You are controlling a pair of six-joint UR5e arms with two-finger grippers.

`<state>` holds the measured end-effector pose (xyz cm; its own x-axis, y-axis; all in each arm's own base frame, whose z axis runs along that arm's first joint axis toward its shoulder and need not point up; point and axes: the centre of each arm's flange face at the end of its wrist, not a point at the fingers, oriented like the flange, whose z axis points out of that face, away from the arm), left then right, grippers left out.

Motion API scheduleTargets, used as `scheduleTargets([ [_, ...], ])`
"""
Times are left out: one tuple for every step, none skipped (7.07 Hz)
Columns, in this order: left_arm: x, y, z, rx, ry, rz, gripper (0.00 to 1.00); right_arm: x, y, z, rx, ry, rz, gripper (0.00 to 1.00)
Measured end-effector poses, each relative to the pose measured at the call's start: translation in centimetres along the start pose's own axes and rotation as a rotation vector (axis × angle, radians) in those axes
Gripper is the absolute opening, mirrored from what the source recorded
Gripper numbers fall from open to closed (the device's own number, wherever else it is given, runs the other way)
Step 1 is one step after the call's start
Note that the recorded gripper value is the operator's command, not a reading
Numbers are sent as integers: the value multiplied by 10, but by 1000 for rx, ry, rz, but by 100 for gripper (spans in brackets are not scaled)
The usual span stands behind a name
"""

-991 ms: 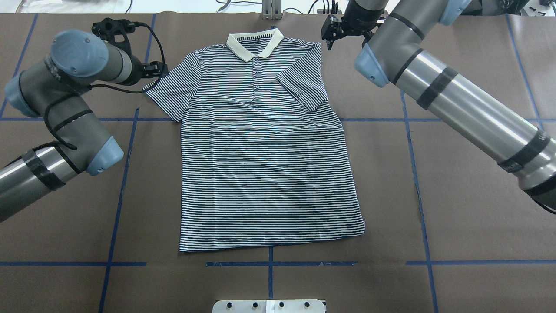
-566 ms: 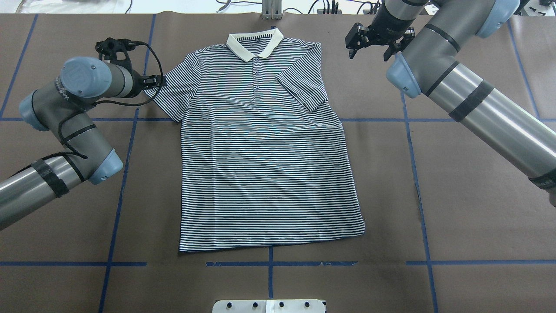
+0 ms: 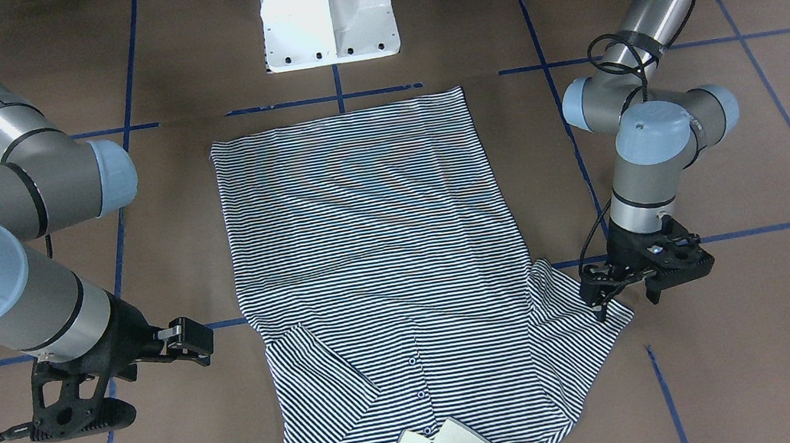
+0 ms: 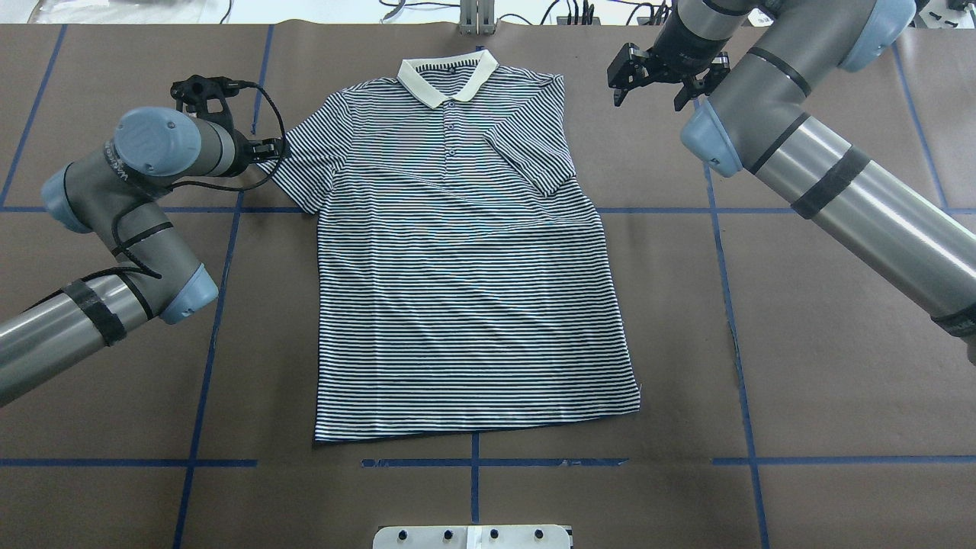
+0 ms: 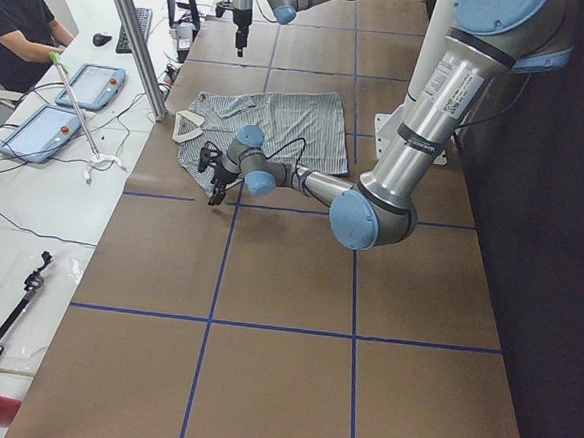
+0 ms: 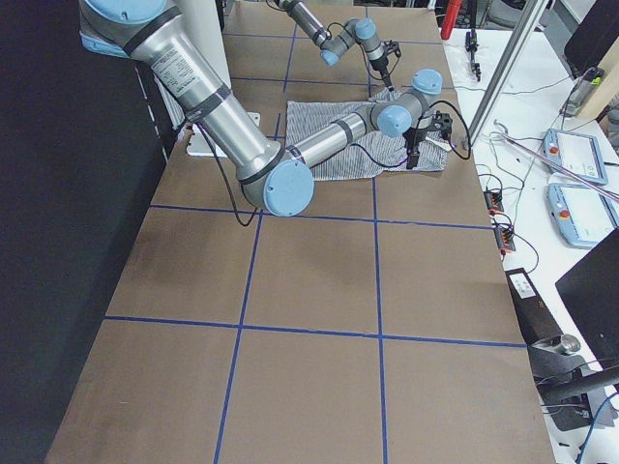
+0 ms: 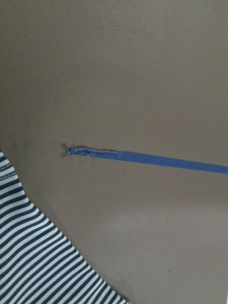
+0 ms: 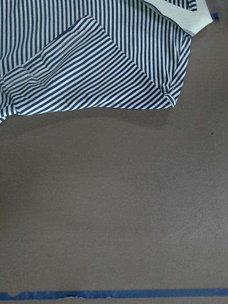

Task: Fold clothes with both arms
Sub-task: 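Raise the right gripper away while the left gripper moves toward the other sleeve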

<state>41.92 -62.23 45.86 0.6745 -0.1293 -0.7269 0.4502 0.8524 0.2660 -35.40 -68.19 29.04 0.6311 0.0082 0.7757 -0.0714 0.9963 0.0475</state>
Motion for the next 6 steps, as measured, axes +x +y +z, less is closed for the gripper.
scheduleTargets([
  [1,0,1,-1,0,1,83,0,0,0,-1,0,1,100],
  [3,0,0,-1,2,2,68,1,0,1,-2,2,3,100],
  [4,0,0,-1,4,3,53,1,0,1,-2,2,3,100],
  [5,-1,0,-1,4,5,37,1,0,2,-3,3,4,100],
  [7,-1,0,-2,6,8,22,2,0,2,-4,4,5,100],
  [9,-1,-1,-2,7,19,3,2,0,3,-4,5,5,100],
])
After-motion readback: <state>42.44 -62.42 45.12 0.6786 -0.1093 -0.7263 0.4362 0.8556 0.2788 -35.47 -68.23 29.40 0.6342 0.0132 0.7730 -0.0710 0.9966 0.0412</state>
